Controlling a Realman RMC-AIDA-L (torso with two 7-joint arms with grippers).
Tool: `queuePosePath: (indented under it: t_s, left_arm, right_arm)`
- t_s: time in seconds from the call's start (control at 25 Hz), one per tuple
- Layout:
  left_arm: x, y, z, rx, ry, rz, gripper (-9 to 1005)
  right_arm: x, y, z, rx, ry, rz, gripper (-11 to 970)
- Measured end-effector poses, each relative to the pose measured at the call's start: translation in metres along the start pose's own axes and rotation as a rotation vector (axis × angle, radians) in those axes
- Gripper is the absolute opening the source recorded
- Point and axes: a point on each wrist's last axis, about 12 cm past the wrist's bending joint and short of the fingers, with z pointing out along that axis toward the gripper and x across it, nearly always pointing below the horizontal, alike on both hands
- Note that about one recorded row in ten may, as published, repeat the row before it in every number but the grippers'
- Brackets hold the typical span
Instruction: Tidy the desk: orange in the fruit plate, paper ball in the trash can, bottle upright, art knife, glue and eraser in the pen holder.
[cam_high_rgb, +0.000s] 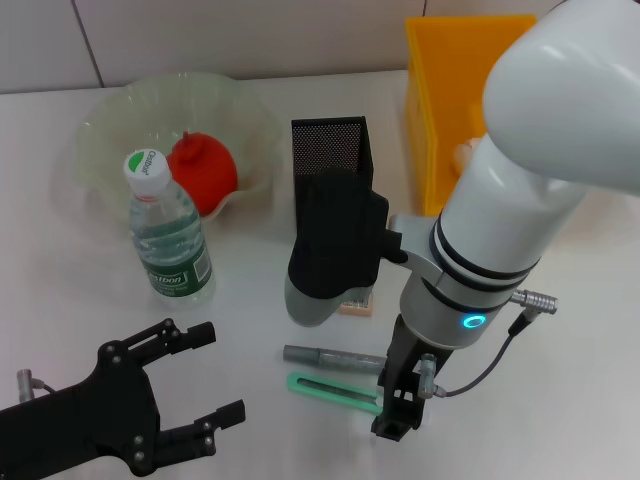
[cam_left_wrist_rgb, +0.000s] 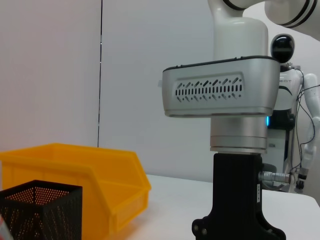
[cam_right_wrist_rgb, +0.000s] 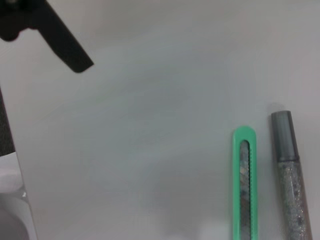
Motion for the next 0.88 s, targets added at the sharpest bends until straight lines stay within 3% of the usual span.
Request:
queuePosePath:
  t_s: [0.44, 0.88]
  left_arm:
    - [-0.0004, 0.0004, 0.0010, 0.002, -0.002, 0.001, 810]
    - [-0.0006, 0.0006, 0.0014, 0.003, -0.002, 0.002, 811]
  right_arm:
    - [0.0014, -0.0031, 0.0053, 0.000, 0.011, 0.021, 491]
    - [-0.0001, -0.0038, 0.0056, 0.026, 0.028, 0.021, 419]
